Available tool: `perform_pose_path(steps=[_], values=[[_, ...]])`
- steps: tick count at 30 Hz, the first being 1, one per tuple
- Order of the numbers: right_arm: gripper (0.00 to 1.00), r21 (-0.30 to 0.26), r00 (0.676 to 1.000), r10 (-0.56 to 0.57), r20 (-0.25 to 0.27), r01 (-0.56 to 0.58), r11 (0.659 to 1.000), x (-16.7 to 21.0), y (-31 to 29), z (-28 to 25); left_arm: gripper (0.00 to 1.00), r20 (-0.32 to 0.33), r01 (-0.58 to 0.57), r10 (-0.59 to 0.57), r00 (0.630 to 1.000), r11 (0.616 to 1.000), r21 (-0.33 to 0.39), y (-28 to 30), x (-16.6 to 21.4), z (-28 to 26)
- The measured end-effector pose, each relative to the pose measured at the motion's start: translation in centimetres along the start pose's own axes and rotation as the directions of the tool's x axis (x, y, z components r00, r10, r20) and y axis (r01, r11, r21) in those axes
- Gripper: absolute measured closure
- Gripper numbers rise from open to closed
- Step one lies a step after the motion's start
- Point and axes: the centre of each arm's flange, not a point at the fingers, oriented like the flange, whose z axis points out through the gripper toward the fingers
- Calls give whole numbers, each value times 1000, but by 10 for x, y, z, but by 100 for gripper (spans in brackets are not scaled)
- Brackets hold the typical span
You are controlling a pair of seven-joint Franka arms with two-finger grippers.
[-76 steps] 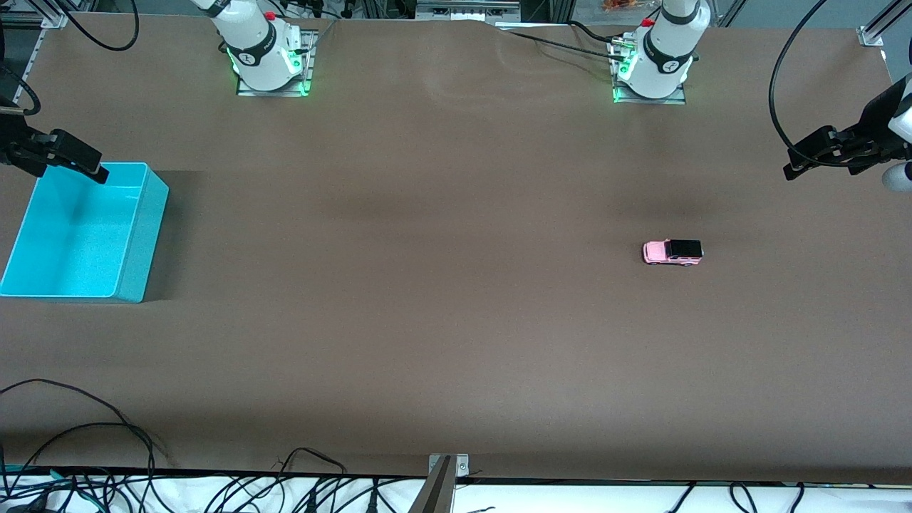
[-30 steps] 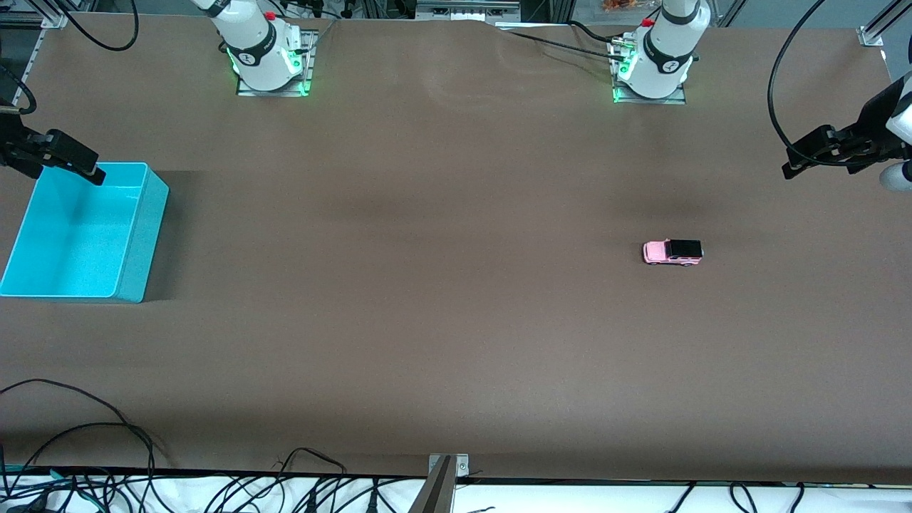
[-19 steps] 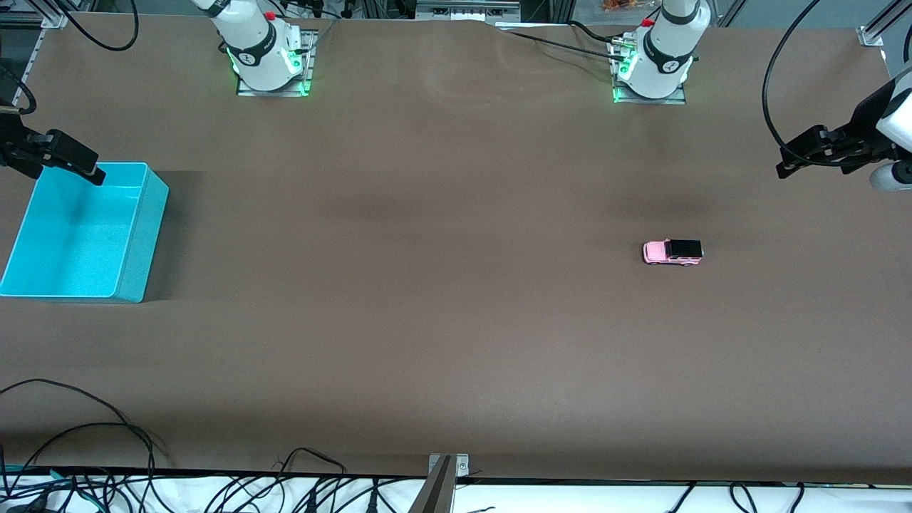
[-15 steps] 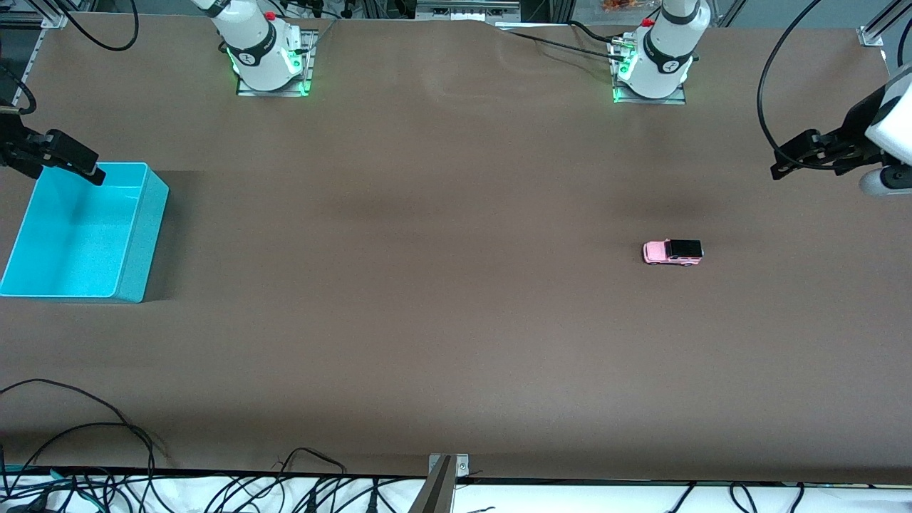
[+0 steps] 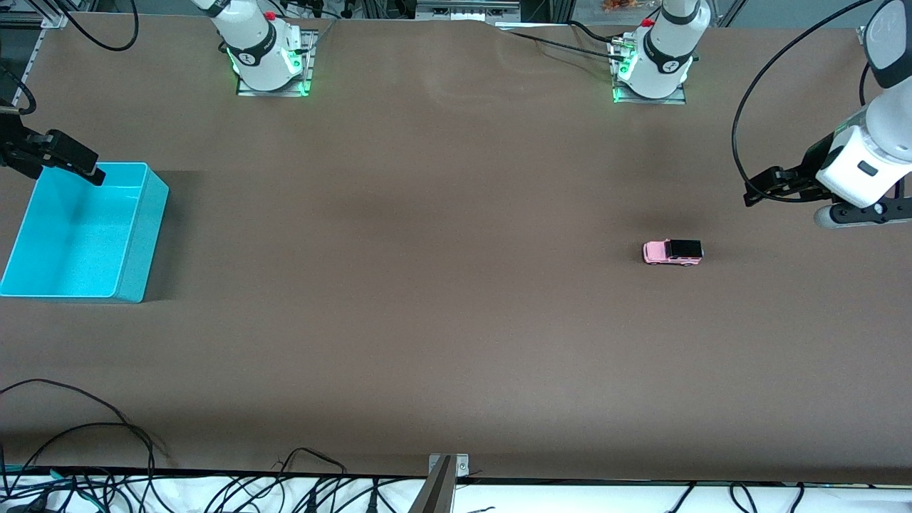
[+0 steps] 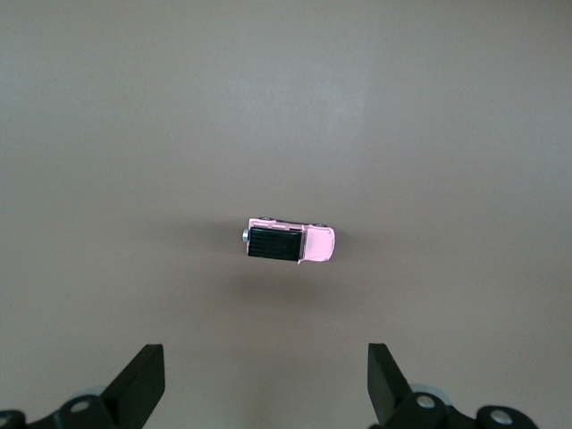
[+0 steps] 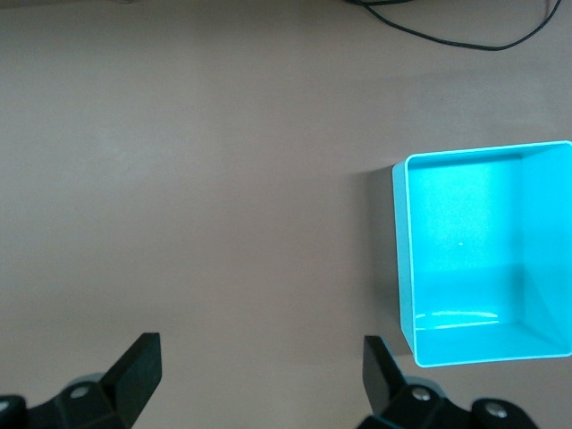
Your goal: Wind and store pink jeep toy
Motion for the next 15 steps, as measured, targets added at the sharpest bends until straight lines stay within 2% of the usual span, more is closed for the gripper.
perform_pose_path(steps=[9, 15], values=[[0, 0, 1000, 0, 0, 0, 1000, 0, 0, 0, 0, -1, 2, -2, 1000, 1000, 0, -1, -2, 0], [0, 0, 1000, 0, 0, 0, 1000, 0, 0, 0, 0, -7, 14, -14, 1000, 1000, -2, -7, 1, 18]])
